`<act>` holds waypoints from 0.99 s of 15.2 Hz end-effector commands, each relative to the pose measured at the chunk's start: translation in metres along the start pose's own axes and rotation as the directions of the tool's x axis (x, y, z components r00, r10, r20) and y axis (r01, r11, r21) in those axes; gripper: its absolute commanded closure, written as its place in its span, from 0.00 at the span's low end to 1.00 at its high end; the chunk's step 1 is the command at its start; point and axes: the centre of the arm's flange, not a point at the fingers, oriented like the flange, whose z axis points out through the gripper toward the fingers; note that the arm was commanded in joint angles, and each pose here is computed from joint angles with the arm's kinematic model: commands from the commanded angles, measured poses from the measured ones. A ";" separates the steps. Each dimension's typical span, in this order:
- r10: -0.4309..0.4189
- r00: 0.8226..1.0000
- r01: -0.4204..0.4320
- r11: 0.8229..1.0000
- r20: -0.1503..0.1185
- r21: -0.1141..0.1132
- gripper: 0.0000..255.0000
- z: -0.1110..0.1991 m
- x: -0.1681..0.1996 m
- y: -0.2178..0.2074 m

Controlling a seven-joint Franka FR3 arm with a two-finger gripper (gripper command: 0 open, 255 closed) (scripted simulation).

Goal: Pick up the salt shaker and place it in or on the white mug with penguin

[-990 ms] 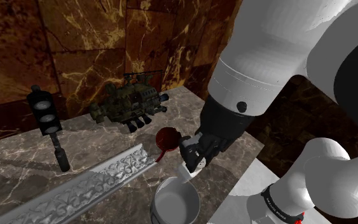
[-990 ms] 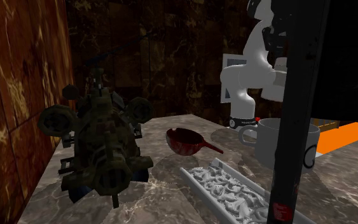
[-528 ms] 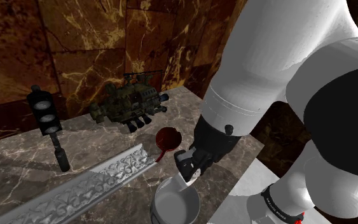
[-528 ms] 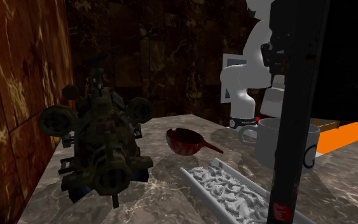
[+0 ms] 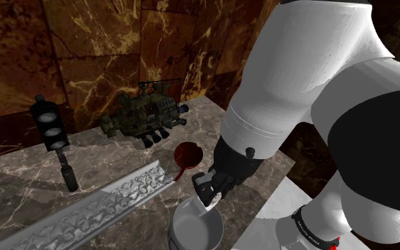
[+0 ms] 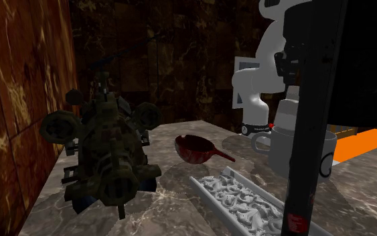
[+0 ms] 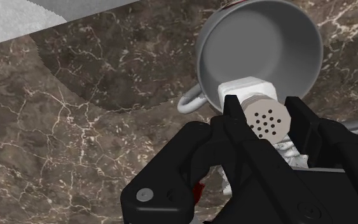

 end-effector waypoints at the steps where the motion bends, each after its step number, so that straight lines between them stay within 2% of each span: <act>1: 0.000 1.000 0.000 1.000 0.000 0.000 1.00 0.000 0.000 0.000; 2: 0.000 1.000 0.000 1.000 0.000 0.000 1.00 0.000 0.000 0.000; 3: 0.000 1.000 0.000 1.000 0.000 0.000 0.00 0.000 0.000 0.000; 8: 0.000 1.000 0.000 1.000 0.000 0.000 0.00 0.000 0.000 0.000; 12: 0.000 1.000 0.000 1.000 0.000 0.000 0.00 -0.050 0.000 0.000; 15: 0.000 1.000 0.000 1.000 0.000 0.000 0.00 -0.050 0.000 0.000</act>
